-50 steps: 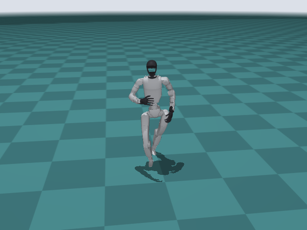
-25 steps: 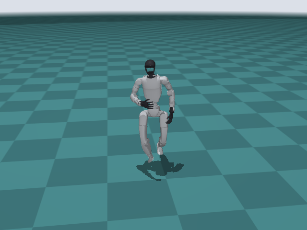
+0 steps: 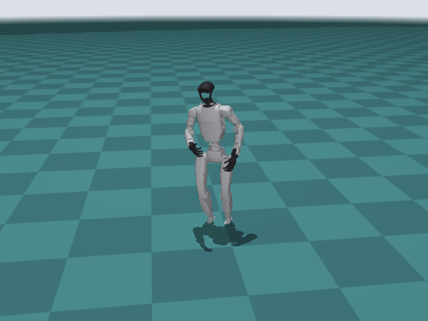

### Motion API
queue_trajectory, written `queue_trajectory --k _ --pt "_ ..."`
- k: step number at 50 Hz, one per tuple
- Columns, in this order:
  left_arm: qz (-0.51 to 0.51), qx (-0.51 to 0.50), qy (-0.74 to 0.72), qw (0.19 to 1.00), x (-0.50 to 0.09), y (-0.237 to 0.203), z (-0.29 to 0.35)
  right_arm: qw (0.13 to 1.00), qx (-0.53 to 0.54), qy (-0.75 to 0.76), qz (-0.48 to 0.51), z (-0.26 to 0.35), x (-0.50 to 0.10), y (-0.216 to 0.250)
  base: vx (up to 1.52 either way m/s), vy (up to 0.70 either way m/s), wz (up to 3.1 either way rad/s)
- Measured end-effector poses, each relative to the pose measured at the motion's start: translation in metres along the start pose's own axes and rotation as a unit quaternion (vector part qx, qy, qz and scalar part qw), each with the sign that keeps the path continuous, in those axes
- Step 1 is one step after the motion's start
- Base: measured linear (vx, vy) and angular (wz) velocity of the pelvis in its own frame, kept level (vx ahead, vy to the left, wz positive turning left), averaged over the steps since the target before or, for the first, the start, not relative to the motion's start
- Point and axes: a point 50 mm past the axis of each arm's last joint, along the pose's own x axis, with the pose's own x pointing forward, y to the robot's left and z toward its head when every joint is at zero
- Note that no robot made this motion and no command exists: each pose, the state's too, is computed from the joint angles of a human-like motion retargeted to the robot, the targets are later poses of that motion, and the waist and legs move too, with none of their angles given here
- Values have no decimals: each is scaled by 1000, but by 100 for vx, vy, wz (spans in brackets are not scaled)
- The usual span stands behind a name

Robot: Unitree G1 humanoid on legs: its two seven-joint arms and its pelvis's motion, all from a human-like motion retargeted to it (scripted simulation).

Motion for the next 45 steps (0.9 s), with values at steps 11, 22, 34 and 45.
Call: queue_trajectory --k 11,22,34,45 --pt "17 49 -35 998 3 15 15 999 -13 -29 -17 9 3 -4 6 2 -50" --pt "45 76 -58 994 8 30 28 996 -49 -56 -53 19 -3 -18 7 -4 -65" --pt "62 45 -79 994 21 25 41 993 -73 -57 -76 17 1 -20 15 -13 -92" --pt "23 41 -132 990 51 5 87 989 -145 -5 39 6 32 5 16 -8 -162"
